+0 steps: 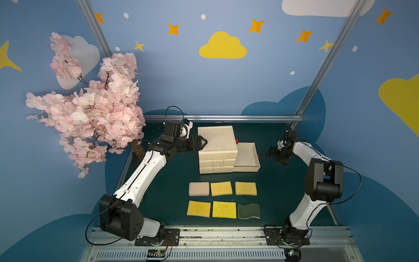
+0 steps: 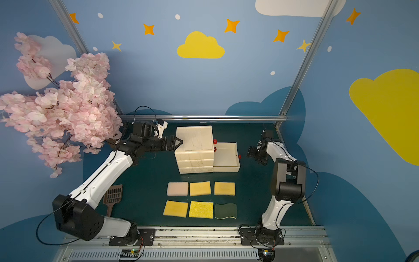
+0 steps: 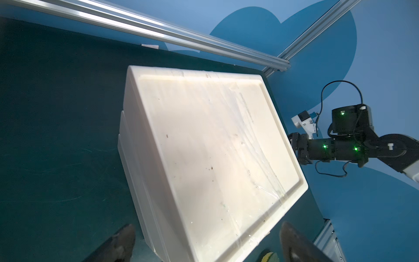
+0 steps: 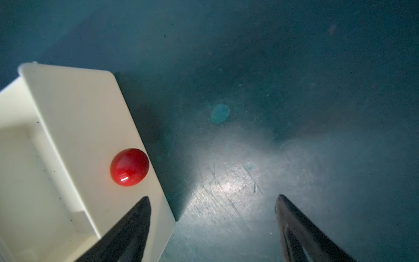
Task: Take the sponge out of the drawer
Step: Close the drawer of the storage box.
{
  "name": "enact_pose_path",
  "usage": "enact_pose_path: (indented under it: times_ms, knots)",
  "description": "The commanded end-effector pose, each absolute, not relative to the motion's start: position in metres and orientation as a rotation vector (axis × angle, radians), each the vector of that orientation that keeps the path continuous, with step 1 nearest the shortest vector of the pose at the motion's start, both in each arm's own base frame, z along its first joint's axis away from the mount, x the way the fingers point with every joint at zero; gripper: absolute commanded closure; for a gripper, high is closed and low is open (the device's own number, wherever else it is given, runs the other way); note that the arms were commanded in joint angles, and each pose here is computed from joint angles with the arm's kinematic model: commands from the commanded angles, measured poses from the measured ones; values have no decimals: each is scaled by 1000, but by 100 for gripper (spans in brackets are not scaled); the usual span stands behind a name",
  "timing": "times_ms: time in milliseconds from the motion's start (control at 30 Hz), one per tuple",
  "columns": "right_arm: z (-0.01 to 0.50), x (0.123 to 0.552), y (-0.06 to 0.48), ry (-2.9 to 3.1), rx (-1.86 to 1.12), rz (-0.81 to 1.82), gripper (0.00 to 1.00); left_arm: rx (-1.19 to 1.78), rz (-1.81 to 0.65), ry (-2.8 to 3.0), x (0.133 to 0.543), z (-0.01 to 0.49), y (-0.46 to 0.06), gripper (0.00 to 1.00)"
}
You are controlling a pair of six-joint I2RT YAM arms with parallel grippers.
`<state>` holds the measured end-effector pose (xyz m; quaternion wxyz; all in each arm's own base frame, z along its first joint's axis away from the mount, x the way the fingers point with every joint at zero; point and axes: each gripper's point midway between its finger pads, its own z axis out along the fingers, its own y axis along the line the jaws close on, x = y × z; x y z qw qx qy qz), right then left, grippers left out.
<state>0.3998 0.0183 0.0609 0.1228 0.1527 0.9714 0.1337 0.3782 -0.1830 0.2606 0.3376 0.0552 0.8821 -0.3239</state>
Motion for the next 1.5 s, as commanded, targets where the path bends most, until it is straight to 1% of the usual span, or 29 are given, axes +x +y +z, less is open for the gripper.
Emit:
enact_pose_path:
  times_ms: [0, 233, 400, 667, 967, 1467]
  knots:
    - [45, 389, 29, 2894, 429, 450, 15, 189, -939, 2256, 383, 269, -195, 1]
    - [35, 388, 60, 2920, 304, 517, 15, 190, -976, 2255, 385, 265, -199, 1]
    - [41, 393, 92, 2895, 193, 566, 15, 187, -993, 2263, 383, 259, -200, 1]
    - [57, 404, 141, 2822, 84, 732, 15, 191, -1036, 2277, 381, 250, -205, 1]
    - [59, 399, 195, 2796, -29, 887, 15, 195, -1066, 2269, 379, 250, -207, 1]
    - [52, 382, 244, 2797, -165, 985, 15, 194, -1094, 2254, 376, 251, -209, 1]
